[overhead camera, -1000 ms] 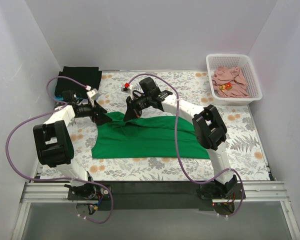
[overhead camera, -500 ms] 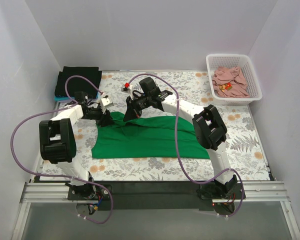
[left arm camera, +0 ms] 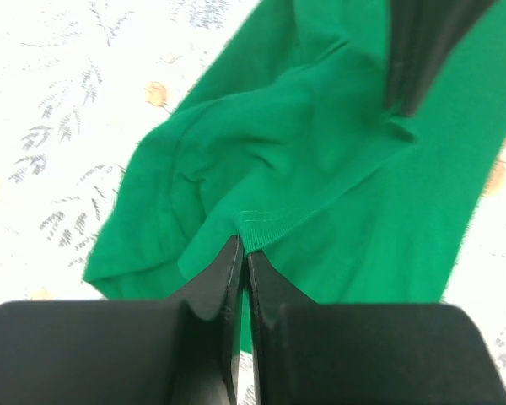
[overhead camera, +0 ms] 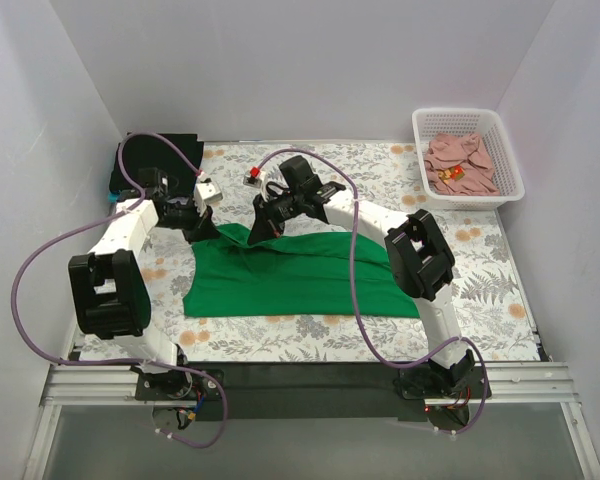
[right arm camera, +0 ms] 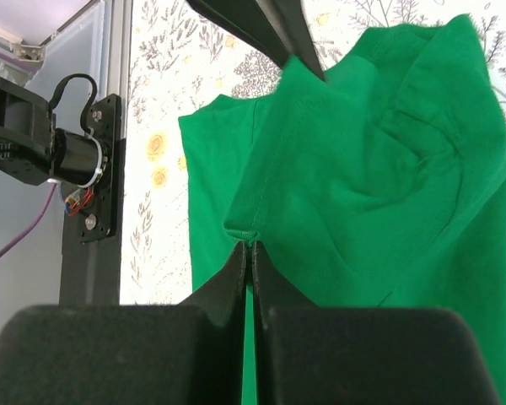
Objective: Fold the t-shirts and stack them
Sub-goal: Fold the tshirt
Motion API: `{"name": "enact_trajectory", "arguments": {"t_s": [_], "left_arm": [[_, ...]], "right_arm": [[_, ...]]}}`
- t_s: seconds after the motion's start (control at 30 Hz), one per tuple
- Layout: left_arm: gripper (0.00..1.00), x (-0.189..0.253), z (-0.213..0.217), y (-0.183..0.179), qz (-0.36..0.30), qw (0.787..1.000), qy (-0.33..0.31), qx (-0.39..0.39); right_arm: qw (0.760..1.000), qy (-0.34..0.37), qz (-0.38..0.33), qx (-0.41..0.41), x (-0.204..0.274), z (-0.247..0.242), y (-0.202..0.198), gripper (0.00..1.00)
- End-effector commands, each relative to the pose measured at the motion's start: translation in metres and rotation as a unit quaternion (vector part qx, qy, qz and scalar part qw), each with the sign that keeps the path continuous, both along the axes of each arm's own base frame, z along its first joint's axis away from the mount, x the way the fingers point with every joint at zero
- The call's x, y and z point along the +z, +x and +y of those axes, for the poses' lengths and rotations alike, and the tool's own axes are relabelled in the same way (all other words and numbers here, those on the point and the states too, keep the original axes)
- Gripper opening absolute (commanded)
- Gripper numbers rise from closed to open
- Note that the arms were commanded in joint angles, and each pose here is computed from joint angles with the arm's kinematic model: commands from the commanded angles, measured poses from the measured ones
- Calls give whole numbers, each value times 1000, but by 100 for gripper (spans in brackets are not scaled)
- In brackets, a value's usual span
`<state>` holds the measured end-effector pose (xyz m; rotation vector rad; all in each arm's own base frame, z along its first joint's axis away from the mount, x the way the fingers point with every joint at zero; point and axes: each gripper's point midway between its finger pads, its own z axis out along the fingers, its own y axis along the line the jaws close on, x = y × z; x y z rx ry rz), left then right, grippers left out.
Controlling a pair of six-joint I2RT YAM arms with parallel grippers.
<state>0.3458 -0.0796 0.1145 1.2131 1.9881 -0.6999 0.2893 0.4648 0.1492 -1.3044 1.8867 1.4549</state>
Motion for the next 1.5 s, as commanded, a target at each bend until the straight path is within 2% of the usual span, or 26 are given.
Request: {"name": "enact_trajectory", "arguments": {"t_s": [0.0,0.3,0.87,1.27,1.47], "left_arm": [[0,24,0,-16,4,1000,8,-3],[0,30,1,-41,37,999,17,-7],[0,42,-4,-66,68,997,23,-20],[0,-16,-7,-94,140,988,54,-28],[0,-44,-12,-110,171,982,69,-44]], "right_arm": [[999,29,-21,11,29,-5,-5,1],[999,24,-12,18,24,-14,-16,1],[1000,11,5,24,12,-25,-30,1],[999,-30,8,24,-30,-34,-35,1],[997,-64,26,38,-60,-41,-51,1]]}}
